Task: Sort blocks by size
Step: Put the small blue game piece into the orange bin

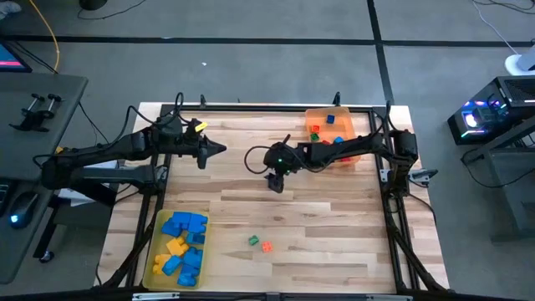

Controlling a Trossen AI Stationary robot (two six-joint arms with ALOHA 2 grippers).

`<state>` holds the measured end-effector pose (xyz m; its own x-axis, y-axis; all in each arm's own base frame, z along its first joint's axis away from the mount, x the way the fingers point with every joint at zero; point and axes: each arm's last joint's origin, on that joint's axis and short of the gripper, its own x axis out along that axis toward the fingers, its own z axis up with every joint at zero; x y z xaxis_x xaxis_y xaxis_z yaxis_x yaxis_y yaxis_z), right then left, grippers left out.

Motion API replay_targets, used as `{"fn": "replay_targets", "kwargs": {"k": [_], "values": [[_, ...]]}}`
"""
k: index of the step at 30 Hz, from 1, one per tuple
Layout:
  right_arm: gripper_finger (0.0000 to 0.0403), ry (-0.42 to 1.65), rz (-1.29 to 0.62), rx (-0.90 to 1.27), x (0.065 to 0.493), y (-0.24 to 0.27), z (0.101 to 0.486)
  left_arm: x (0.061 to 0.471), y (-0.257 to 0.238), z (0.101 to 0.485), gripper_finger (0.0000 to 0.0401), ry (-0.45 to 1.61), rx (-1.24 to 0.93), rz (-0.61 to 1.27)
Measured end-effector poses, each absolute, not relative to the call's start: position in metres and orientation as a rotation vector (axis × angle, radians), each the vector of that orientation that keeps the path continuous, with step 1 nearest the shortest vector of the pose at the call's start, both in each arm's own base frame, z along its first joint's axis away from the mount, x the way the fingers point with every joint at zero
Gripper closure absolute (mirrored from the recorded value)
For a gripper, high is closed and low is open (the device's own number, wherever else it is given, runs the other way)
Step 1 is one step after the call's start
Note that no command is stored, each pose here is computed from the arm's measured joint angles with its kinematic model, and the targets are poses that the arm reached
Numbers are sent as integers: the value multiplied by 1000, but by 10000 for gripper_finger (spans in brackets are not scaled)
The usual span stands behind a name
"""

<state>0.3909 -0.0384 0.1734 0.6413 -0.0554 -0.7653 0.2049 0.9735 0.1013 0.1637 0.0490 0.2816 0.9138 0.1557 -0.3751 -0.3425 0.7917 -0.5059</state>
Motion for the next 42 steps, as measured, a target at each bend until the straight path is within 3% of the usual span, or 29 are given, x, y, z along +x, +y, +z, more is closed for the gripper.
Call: {"fn": "replay_targets", "kwargs": {"k": [15,27,32,42], "values": [[171,772,-153,184,404,-40,197,165,44,281,401,343,-599,233],[44,937,-205,60,392,-36,187,165,43,281,401,344,-596,229],[39,910,-231,188,394,-35,187,165,43,281,401,344,-596,229],[38,972,-111,30,392,-34,182,165,43,281,401,344,-598,229]]}}
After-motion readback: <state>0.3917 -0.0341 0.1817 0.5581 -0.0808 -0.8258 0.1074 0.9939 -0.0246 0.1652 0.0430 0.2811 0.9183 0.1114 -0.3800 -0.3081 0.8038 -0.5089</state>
